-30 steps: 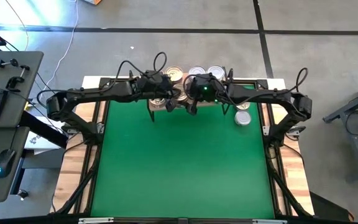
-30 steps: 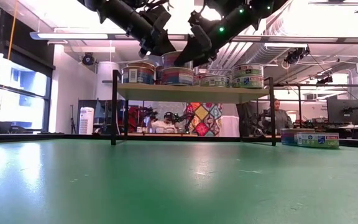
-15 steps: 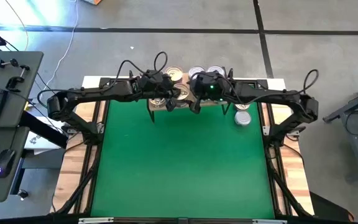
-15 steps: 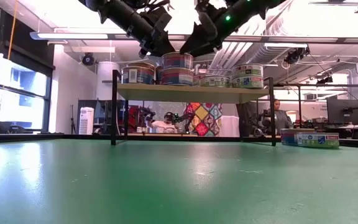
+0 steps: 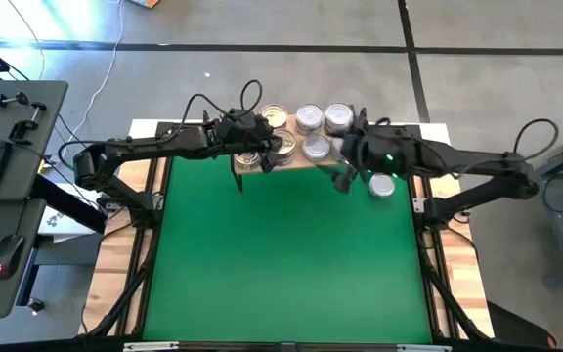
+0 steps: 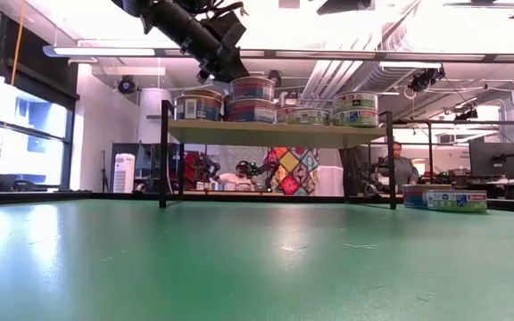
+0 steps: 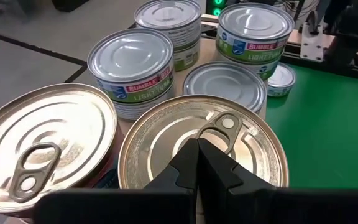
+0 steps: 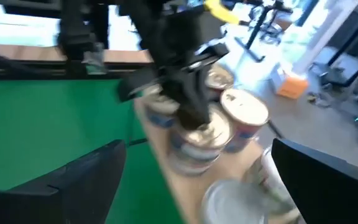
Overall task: Stack canned seafood by type on shelf
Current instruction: Stack the blue tuna can on top of the other blue tuna can on the shelf, then stack the green tuna can on top of the other green tuna can on the shelf
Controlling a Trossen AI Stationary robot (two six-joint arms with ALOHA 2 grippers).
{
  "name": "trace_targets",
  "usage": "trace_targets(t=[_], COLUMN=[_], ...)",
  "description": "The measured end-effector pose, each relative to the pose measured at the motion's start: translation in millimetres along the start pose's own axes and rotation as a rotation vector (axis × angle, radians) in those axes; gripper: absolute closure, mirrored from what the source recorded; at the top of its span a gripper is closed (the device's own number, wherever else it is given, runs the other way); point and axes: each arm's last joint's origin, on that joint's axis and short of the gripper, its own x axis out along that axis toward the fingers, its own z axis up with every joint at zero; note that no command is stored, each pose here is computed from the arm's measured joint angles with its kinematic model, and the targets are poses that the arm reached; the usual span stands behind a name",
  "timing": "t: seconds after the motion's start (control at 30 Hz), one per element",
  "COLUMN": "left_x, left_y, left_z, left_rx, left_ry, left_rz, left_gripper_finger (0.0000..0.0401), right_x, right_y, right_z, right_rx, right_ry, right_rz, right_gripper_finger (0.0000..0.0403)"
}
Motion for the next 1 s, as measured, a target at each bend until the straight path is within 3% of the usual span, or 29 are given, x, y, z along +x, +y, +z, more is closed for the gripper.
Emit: trace_targets(t=[0.13,0.27,0.47,0.67,0.83,1.0], left_x=[-5,-14,-37,-65,-81,-87], left_y=[0,0,-4,-23,-46,-73], left_z=[1,5,10,21,24,21], left_rx=[0.000,0.000,0.010,0.065,0.120,0.190], left_ry=[-0.005,-0.025,-0.052,-0.155,-0.202,-0.206], left_rz=[0.006,0.006,-0.011,-0.071,-0.097,-0.122], left_gripper_finger=[0.0401,0.0401,0.0401,0.0401,0.0401,0.0401], right_x=[-29,-44,-54,-48,-39,-33], right_y=[14,24,34,43,46,37], right_z=[-8,-32,-75,-129,-175,-210], right_rx=[0.051,0.108,0.143,0.190,0.240,0.279], right_ry=[0.082,0.310,0.676,0.925,1.042,1.049], right_rz=[0.062,0.089,0.038,-0.038,-0.141,-0.361], right_gripper_finger=[0.0006,0.0006,0.0006,0.0015,0.0064,0.0153])
